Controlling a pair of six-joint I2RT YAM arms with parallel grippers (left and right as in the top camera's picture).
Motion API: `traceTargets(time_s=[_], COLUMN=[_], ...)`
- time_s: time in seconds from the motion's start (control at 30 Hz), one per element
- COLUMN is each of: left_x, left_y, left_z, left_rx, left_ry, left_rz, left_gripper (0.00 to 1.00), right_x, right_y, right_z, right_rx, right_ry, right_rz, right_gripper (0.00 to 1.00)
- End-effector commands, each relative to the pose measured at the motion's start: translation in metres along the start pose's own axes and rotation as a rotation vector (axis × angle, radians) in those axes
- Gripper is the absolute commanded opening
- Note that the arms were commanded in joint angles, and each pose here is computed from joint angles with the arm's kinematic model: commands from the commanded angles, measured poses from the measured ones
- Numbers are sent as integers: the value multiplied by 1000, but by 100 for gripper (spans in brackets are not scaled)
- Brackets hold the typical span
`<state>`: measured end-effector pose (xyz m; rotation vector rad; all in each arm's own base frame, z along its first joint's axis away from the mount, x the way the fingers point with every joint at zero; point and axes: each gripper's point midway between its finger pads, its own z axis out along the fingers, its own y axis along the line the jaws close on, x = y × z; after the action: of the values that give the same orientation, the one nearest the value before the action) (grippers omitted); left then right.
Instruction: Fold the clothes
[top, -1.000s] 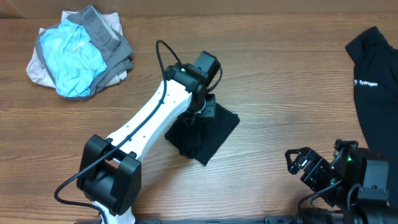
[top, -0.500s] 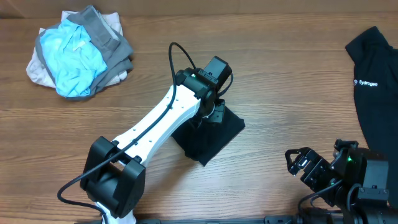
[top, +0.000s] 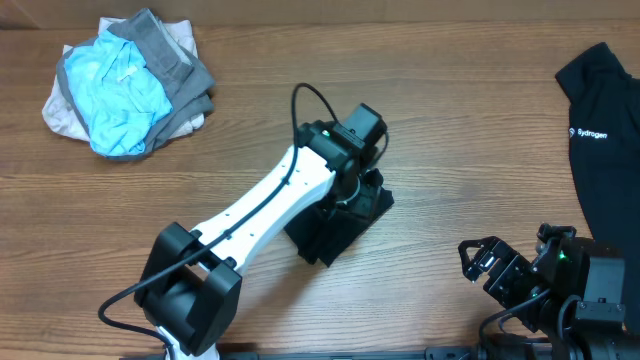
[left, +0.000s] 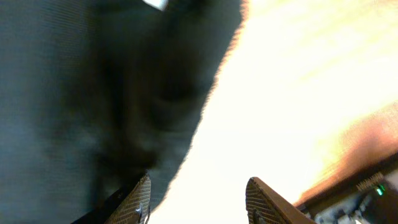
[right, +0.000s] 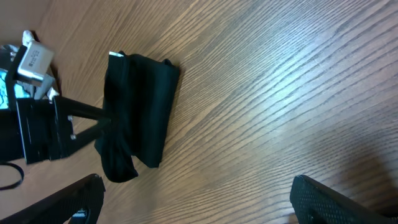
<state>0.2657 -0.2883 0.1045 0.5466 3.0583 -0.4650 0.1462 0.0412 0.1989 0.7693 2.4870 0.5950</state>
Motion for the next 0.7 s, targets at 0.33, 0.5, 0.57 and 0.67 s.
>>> traceTargets(time_s=[0.33, 0.5, 0.57, 0.67], left_x=[-33, -59, -61, -61], left_y=[2, 24, 32, 39], left_z=[-53, -87, -84, -70], left_rx=[-15, -67, -73, -86], left_ry=[-112, -213, -208, -175], left_rz=[65, 18, 11, 30], left_gripper=[48, 55, 64, 69], right_x=[-2, -2, -2, -1], right_y=[3, 3, 3, 3], right_z=[-2, -2, -2, -2], right_rx=[-13, -13, -13, -13], right_ry=[-12, -12, -12, -11], right_rz=[-4, -4, -4, -4], right_gripper=[100, 100, 100, 100])
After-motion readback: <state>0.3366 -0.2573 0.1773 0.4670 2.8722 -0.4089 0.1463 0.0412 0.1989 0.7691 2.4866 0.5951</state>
